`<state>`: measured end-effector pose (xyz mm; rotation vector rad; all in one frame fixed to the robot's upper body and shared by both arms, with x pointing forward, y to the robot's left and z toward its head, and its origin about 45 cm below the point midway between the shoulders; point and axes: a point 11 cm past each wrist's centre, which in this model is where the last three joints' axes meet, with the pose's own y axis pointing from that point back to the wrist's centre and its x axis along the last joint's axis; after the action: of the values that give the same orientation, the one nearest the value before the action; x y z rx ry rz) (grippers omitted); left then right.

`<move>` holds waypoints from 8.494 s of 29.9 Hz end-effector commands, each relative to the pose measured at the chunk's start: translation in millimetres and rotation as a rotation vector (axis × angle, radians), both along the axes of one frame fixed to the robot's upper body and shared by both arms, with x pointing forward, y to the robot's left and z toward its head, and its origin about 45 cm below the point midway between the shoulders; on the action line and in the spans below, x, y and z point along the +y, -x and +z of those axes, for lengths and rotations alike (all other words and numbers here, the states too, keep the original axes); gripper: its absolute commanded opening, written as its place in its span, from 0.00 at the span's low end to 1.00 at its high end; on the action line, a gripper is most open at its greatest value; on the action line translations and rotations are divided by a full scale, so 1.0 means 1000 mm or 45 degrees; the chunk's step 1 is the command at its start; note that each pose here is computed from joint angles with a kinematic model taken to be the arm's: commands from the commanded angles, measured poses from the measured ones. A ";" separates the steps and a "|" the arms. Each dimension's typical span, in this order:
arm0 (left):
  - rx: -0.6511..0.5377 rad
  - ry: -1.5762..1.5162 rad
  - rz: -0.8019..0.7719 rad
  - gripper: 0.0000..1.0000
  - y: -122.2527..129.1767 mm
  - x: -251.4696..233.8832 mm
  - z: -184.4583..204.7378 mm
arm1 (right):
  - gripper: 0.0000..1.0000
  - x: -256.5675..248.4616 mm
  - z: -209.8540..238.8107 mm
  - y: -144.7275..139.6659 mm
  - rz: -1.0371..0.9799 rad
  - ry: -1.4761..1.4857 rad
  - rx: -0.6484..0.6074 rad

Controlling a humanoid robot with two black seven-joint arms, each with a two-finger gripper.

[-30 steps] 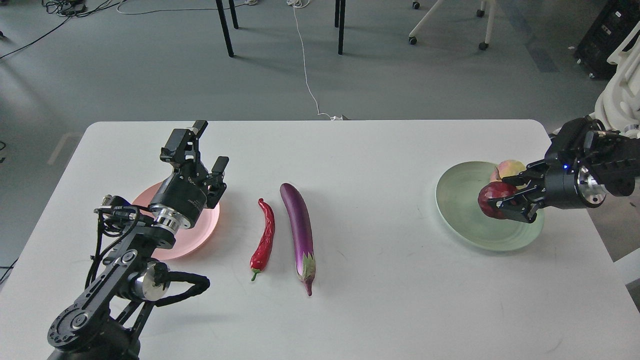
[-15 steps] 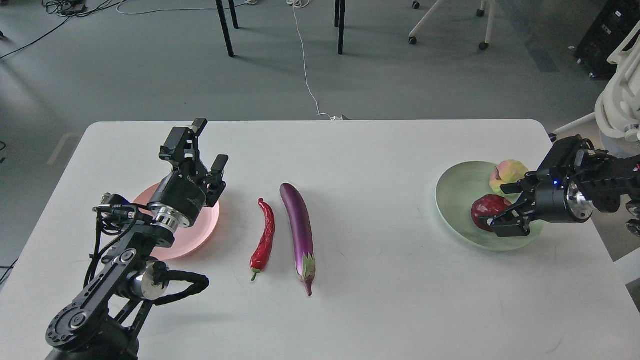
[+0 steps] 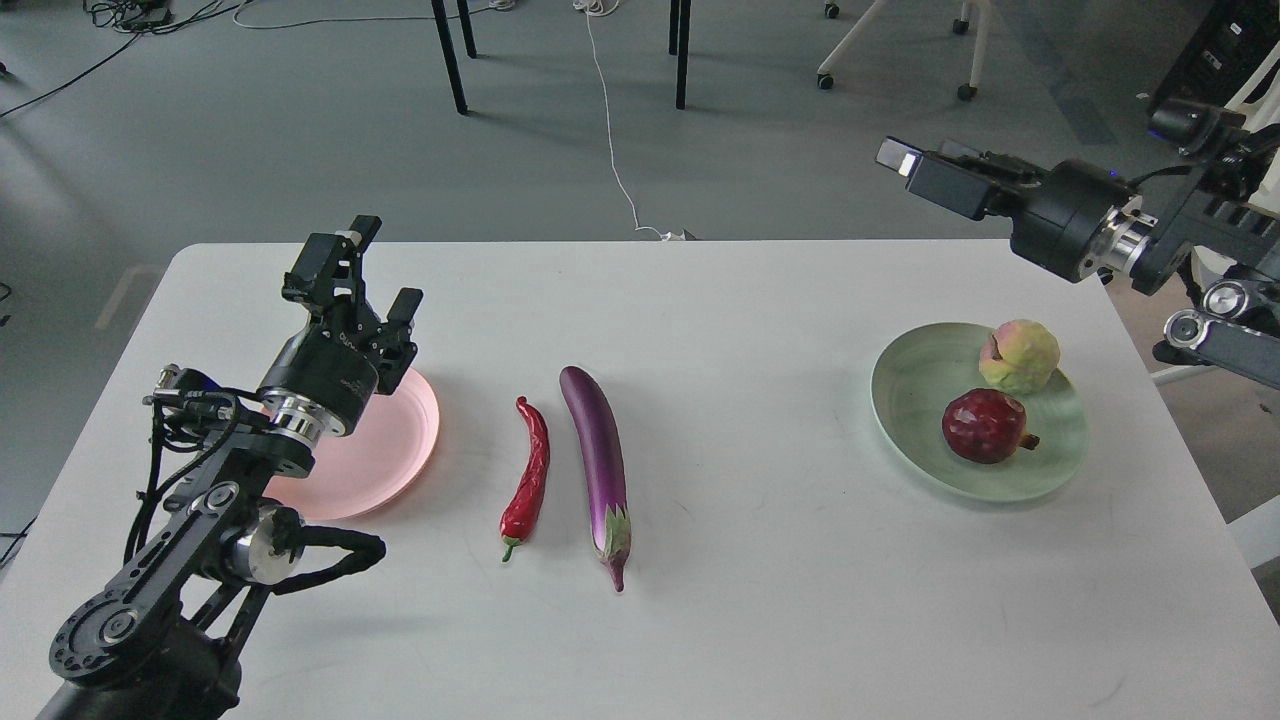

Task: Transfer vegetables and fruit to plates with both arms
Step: 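Reach the left gripper over the purple eggplant and lower it, then grasp the eggplant with the left gripper and lift it, then swing the eggplant over the pink plate and release it, then move the left gripper to the red chili pepper, then grasp the red chili pepper with the left gripper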

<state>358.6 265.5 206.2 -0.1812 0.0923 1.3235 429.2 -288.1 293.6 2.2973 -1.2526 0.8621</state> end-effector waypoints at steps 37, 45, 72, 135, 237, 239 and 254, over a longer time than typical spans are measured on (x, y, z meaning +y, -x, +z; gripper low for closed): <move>0.015 -1.881 -1.214 0.99 -0.019 -0.171 -0.027 | 0.98 -0.081 -0.049 0.043 -0.271 -1.173 0.590; 0.082 -1.963 -1.247 0.99 -0.016 -0.158 -0.047 | 0.98 -0.081 -0.051 0.045 -0.275 -1.174 0.597; 0.161 -1.982 -1.233 0.99 -0.015 -0.131 -0.059 | 0.98 -0.082 -0.057 0.049 -0.283 -1.178 0.615; 0.410 -1.383 -0.990 0.28 -0.025 -0.037 0.009 | 0.98 -0.085 -0.062 0.052 -0.298 -1.178 0.624; 0.093 -1.912 -1.183 0.98 0.026 -0.067 -0.067 | 0.98 -0.086 -0.070 0.058 -0.312 -1.184 0.642; 0.101 -1.916 -1.179 0.98 0.025 -0.066 -0.069 | 0.98 -0.087 -0.071 0.059 -0.314 -1.182 0.646; 0.177 -1.920 -1.209 0.95 0.033 -0.056 -0.085 | 0.98 -0.088 -0.074 0.061 -0.322 -1.184 0.654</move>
<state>329.1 207.8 124.8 1.1014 -0.6427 0.2175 368.2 -376.7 220.0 2.6172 -1.8473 -0.5098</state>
